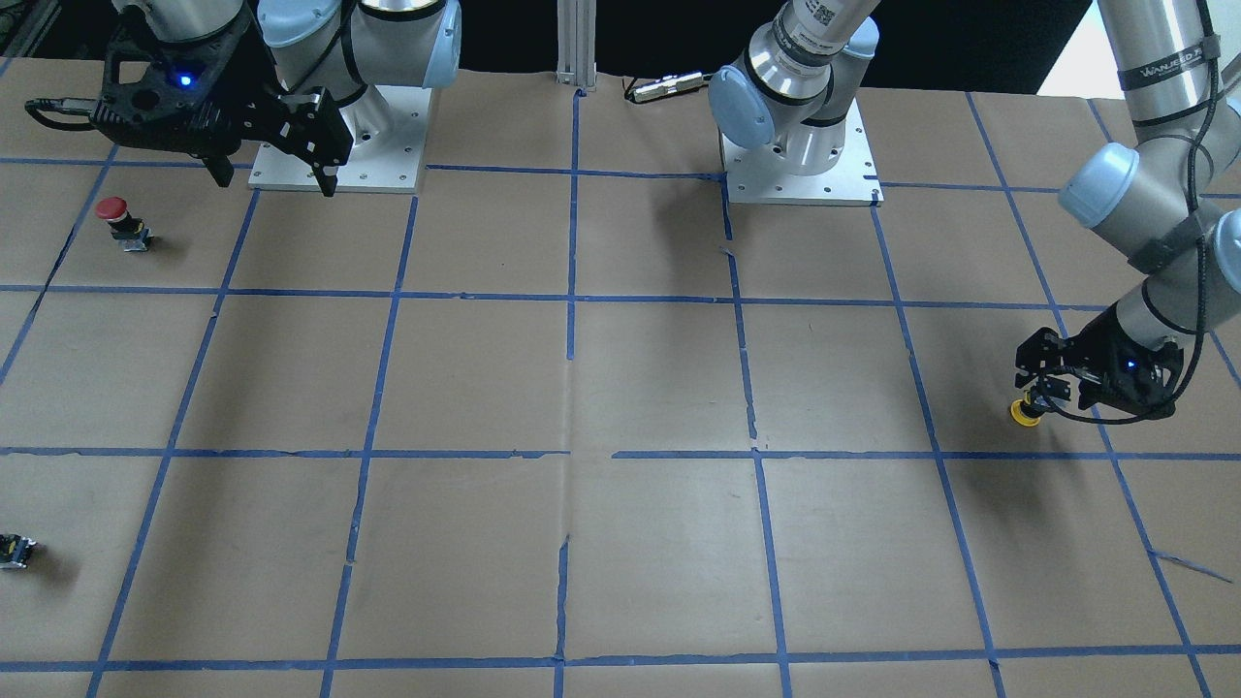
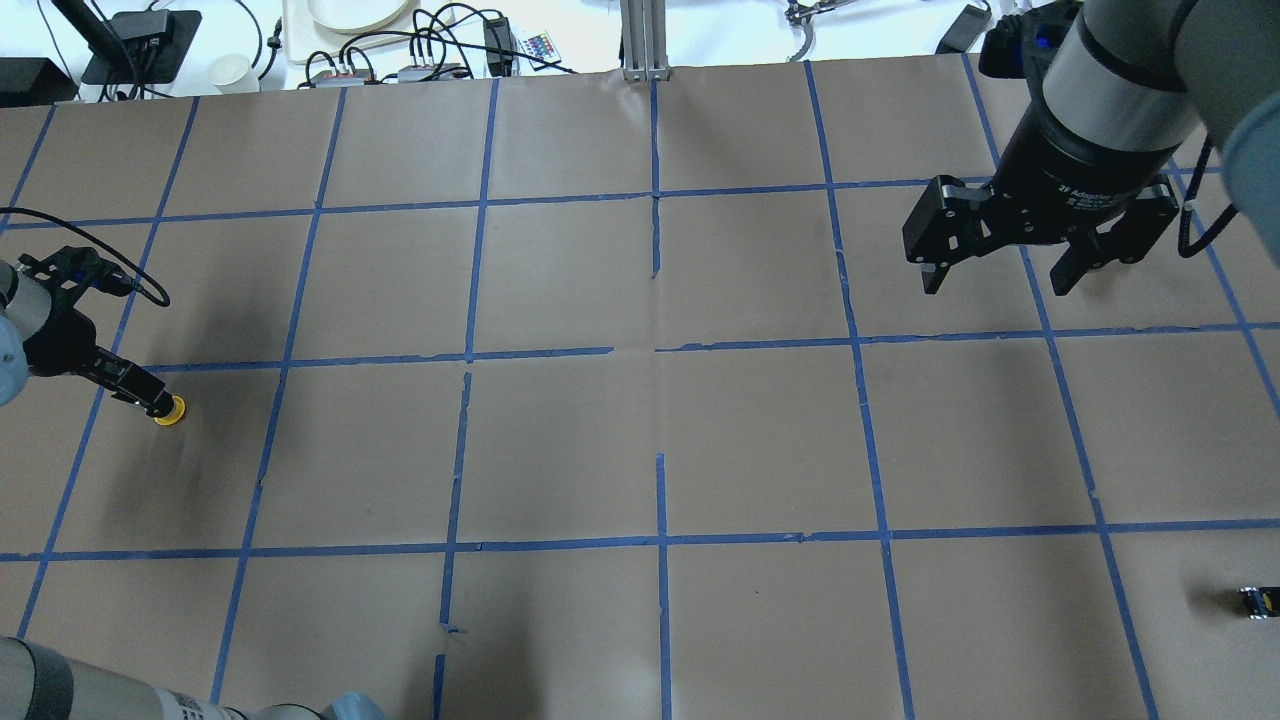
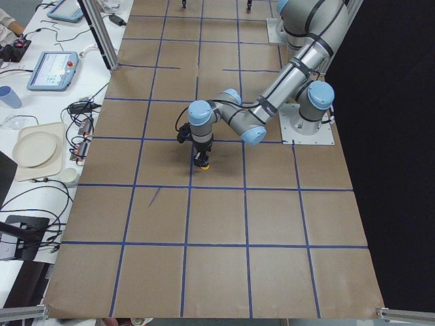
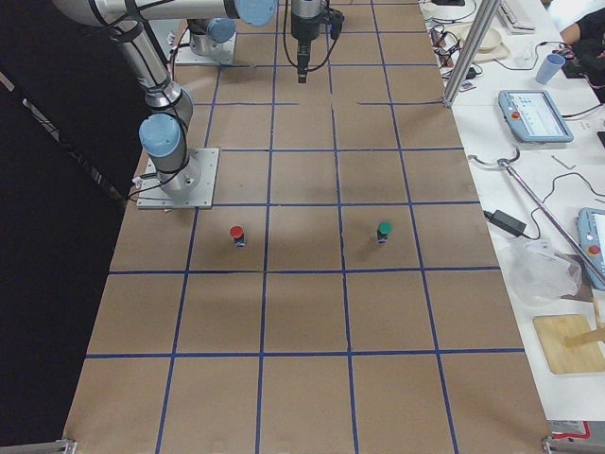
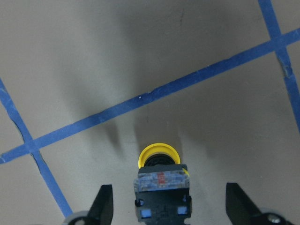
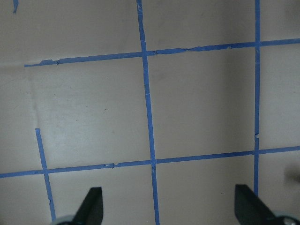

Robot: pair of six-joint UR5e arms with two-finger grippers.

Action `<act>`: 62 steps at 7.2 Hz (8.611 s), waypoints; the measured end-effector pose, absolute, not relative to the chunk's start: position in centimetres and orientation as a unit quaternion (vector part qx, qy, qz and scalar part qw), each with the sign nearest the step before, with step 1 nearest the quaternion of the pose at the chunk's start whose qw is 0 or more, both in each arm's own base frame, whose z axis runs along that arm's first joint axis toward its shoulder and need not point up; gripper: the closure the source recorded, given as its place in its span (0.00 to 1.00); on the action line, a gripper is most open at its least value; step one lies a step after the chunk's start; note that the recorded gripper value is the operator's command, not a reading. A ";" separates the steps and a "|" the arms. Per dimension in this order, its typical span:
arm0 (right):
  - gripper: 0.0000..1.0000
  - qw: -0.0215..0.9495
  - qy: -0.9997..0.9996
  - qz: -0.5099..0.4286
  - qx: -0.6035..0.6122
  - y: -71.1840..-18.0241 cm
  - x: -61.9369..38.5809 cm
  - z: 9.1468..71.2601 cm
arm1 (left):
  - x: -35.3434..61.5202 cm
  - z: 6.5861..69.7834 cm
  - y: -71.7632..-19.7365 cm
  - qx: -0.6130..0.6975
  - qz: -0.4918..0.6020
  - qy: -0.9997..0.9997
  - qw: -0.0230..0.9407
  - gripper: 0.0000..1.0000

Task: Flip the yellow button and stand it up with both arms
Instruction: 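Lift the yellow button with the left gripper and carry it toward the right gripper, then close the right gripper on the yellow button's base next to the left gripper, then open the left gripper and withdraw it while the right gripper carries the button away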

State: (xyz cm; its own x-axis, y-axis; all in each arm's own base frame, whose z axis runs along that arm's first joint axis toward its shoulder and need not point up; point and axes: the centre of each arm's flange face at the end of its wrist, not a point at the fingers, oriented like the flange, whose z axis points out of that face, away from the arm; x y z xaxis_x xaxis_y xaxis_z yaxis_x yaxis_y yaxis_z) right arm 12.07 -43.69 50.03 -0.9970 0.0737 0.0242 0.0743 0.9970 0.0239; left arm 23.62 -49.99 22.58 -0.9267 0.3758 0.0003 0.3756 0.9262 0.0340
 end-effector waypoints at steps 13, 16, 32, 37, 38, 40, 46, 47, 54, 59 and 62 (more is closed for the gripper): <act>0.00 -0.023 -0.996 -0.015 -0.081 -44.7 10.7 50.2 | 4.8 32.7 -46.8 0.112 0.009 0.949 -0.294 0.96; 0.00 -0.179 -0.935 -0.072 -0.299 -47.8 7.2 48.9 | -9.3 35.0 -47.3 0.056 0.005 0.877 -0.477 0.98; 0.01 -0.452 -0.572 -0.415 -0.545 -44.9 10.2 44.8 | -22.8 41.2 -45.9 -0.023 0.025 0.718 -0.695 1.00; 0.02 -0.463 -0.552 -0.427 -0.546 -45.4 11.1 44.3 | -22.9 41.2 -45.9 -0.022 0.025 0.718 -0.695 1.00; 0.02 -0.459 -0.554 -0.433 -0.544 -45.3 11.8 44.2 | -22.9 41.2 -45.9 -0.023 0.026 0.718 -0.695 1.00; 0.02 -0.454 -0.555 -0.437 -0.543 -45.0 12.3 44.3 | -22.9 41.2 -45.8 -0.024 0.027 0.718 -0.695 1.00; 0.92 -0.447 -0.549 -0.446 -0.548 -44.9 12.3 44.2 | -23.0 41.5 -45.6 -0.024 0.028 0.718 -0.695 1.00; 0.95 -0.448 -0.548 -0.445 -0.548 -44.9 12.2 44.2 | -23.0 41.5 -45.6 -0.024 0.028 0.718 -0.695 1.00; 0.96 -0.452 -0.548 -0.441 -0.548 -45.1 12.0 44.7 | -23.0 42.5 -46.2 -0.077 0.079 0.719 -0.686 0.01; 0.96 -0.374 -0.694 -0.335 -0.516 -46.2 7.0 45.1 | -17.4 41.0 -48.7 -0.111 0.044 0.801 -0.586 0.01; 0.96 -0.238 -0.863 -0.211 -0.392 -46.2 3.3 45.1 | -12.3 39.0 -50.1 -0.105 0.005 0.921 -0.374 0.00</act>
State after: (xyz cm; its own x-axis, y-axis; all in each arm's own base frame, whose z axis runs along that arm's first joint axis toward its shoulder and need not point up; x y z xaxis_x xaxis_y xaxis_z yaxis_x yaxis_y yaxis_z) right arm 3.25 -46.22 45.08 -0.5787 0.7780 -0.2447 0.5768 0.6025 0.5517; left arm -12.29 -50.13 38.97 -0.6980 -0.1969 0.6885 -0.1892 0.9780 0.0879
